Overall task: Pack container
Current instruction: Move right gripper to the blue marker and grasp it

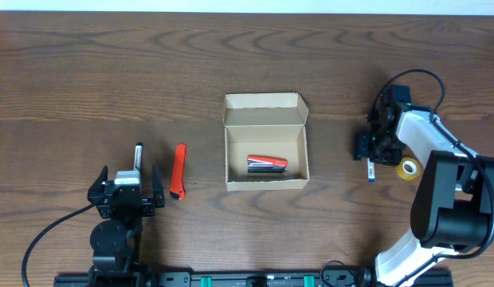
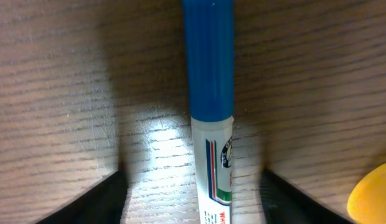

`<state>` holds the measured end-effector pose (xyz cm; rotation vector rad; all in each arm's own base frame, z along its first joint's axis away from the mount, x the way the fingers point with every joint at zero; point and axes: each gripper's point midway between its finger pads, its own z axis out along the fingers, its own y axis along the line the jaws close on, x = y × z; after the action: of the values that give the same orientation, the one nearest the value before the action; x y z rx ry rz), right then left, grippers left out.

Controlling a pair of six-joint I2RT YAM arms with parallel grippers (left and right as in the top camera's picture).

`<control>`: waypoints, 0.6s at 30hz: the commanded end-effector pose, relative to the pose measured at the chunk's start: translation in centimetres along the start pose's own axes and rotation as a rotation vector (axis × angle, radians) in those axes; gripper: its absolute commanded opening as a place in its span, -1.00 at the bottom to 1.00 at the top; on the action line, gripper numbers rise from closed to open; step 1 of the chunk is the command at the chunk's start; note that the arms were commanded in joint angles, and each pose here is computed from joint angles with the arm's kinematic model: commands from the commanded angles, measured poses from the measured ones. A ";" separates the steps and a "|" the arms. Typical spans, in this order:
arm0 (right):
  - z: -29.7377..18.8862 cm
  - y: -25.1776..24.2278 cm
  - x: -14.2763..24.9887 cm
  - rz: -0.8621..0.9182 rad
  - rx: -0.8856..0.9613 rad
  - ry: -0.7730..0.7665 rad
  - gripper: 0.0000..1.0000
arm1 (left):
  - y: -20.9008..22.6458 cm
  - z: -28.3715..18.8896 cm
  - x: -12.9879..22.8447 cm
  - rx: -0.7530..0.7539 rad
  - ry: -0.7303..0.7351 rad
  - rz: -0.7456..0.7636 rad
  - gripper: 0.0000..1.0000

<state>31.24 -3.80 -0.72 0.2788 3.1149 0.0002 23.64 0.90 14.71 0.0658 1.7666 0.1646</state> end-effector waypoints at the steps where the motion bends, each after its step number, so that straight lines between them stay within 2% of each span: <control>1: 2.5 -0.1 2.7 -0.002 -0.007 0.087 -0.20 | -0.3 0.3 1.4 0.009 0.029 0.021 0.91; 3: 2.7 -0.1 2.8 -0.002 -0.008 0.086 -0.46 | -0.3 0.3 1.4 0.009 0.028 0.021 0.91; 4: 2.7 -0.1 2.8 -0.001 -0.008 0.086 -0.72 | -0.3 0.3 1.3 0.009 0.028 0.021 0.91; 6: 2.7 -0.1 2.8 -0.002 -0.009 0.084 -0.94 | -0.3 0.3 1.4 0.009 0.029 0.021 0.91; 13: 2.7 0.6 2.5 -0.007 -0.041 0.071 -0.98 | -0.3 0.3 1.3 0.009 0.028 0.021 0.91; 18: 0.6 3.1 0.5 -0.079 -0.159 -0.004 -0.97 | -0.3 0.3 1.4 0.009 0.029 0.021 0.91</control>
<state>31.77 -3.14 -0.39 0.2352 3.0707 0.0602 23.64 0.90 14.71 0.0658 1.7666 0.1646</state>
